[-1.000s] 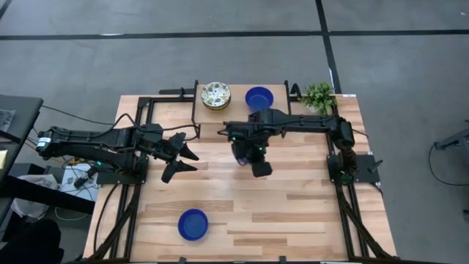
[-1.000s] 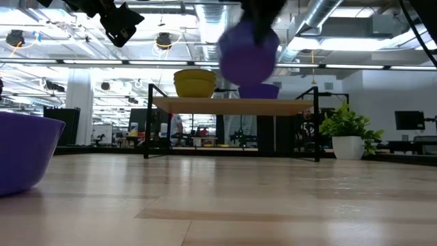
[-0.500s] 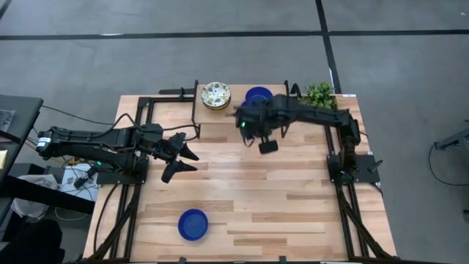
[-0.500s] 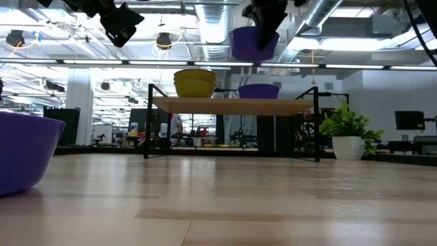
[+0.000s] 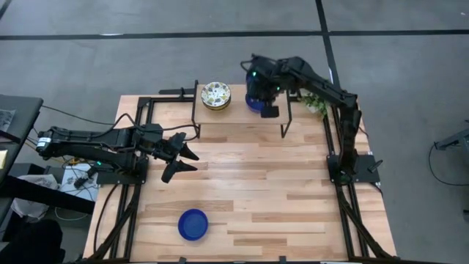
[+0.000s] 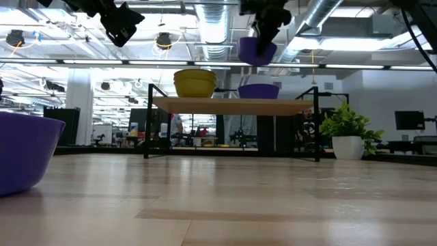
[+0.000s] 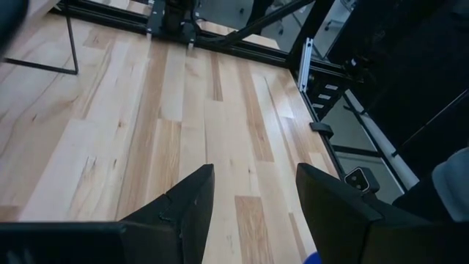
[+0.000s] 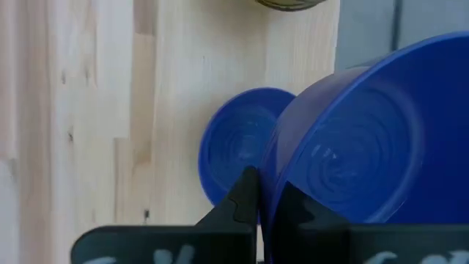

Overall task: Pick & Place Mini bowls
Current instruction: Stack the top blue bowl on top of the blue bowl on the shelf

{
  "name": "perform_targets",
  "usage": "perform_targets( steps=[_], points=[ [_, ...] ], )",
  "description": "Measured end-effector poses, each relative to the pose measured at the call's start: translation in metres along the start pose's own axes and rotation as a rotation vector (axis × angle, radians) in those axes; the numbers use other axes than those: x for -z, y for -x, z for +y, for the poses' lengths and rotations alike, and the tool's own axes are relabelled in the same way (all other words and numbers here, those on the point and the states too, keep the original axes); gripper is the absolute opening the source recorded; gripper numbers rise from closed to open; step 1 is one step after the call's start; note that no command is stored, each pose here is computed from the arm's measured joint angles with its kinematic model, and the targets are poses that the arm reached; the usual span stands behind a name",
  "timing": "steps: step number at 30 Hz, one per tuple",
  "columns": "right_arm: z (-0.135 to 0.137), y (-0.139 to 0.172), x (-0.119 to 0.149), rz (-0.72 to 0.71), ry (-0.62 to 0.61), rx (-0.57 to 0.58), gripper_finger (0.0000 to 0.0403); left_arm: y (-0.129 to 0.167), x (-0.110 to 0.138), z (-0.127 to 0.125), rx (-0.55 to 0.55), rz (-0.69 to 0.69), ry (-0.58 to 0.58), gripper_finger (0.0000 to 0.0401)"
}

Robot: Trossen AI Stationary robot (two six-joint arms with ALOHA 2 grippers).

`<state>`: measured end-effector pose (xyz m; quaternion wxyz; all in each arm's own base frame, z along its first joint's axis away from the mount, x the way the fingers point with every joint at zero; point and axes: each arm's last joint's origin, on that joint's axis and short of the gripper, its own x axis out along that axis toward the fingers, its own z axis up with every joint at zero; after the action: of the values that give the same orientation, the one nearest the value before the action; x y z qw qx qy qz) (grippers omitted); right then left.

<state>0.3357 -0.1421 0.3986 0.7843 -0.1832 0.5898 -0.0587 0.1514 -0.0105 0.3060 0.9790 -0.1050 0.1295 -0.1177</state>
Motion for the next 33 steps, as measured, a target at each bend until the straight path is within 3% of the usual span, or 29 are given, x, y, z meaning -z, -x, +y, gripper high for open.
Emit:
perform_targets(
  steps=[9,19,33],
  points=[
    [-0.023,-0.008,0.015,-0.059,-0.082,-0.076,0.0,0.0,0.0,0.0,0.0,-0.002,-0.001,0.0192],
    [-0.022,-0.048,0.007,0.034,-0.099,-0.161,0.0,0.0,-0.001,0.0,0.001,-0.008,-0.001,0.0192],
    [-0.018,-0.064,0.008,0.108,-0.163,-0.209,0.0,-0.004,-0.001,0.001,0.0,-0.003,0.0,0.0192]
  ],
)
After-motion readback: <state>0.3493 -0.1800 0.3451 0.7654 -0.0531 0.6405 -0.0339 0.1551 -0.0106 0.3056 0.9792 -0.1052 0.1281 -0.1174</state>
